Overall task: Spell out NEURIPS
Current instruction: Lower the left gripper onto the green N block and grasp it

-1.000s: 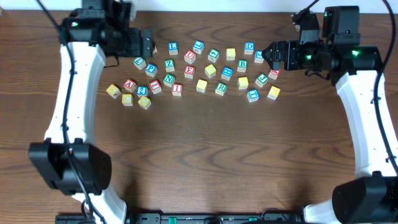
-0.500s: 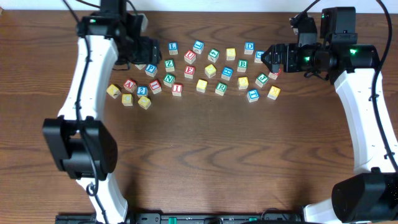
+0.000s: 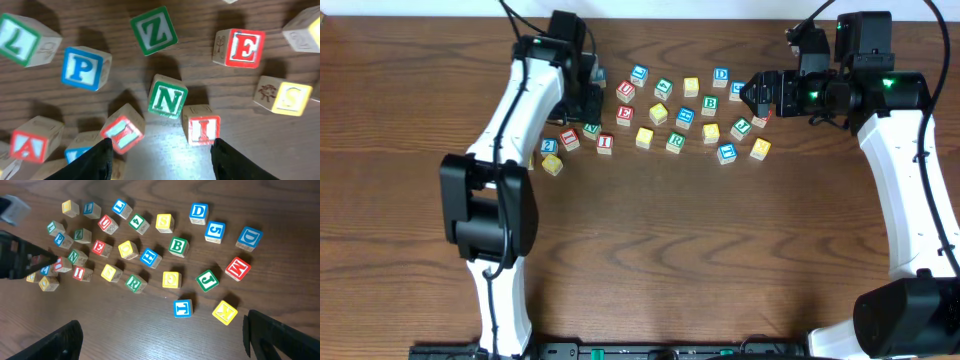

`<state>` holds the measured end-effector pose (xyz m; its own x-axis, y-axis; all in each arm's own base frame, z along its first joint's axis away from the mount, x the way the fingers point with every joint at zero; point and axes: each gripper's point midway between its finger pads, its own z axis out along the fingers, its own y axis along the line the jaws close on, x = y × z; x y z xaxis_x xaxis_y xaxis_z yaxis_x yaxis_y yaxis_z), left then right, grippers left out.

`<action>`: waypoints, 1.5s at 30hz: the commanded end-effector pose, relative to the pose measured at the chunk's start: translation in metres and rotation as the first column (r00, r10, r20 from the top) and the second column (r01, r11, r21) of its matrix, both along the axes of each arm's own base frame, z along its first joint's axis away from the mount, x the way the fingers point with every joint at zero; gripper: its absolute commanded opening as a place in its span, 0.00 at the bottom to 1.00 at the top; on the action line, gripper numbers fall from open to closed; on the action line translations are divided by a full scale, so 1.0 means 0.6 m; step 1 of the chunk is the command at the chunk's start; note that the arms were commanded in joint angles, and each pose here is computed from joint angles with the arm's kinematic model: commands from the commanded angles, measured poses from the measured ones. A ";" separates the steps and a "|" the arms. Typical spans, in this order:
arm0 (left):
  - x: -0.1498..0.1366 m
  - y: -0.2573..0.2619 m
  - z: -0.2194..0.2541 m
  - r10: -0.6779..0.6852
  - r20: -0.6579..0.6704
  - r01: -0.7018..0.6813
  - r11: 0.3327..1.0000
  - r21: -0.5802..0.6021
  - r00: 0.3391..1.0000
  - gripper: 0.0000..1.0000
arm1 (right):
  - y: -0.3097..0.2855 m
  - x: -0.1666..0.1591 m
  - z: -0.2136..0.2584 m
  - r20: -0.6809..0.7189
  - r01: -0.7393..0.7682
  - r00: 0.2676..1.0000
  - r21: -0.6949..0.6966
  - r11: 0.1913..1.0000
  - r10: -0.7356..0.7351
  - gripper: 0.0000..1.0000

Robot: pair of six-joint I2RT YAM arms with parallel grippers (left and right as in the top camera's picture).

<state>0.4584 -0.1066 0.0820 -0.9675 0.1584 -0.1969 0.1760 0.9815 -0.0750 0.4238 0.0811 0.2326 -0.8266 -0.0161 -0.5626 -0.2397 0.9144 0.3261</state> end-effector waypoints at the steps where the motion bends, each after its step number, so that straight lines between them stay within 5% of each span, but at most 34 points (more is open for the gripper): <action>1: 0.007 0.001 -0.029 -0.001 -0.014 0.002 0.999 0.040 1.000 0.61 | -0.001 0.005 0.015 0.025 -0.009 1.000 0.005 1.000 0.009 0.99; 15: 0.038 -0.014 -0.061 -0.015 0.046 0.013 0.999 0.048 0.999 0.58 | -0.001 0.004 0.013 0.019 -0.009 1.000 0.005 1.000 0.009 0.99; 45: 0.025 -0.019 -0.130 -0.022 -0.014 0.022 0.998 0.067 1.000 0.46 | -0.006 0.001 0.006 0.007 0.002 1.000 -0.010 1.000 -0.001 0.99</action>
<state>0.4816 -0.1170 0.0134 -0.9618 0.1854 -0.2016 0.1941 0.9807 -0.0245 0.4223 0.0803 0.2312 -0.8315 -0.0158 -0.5552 -0.2342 0.9164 0.3246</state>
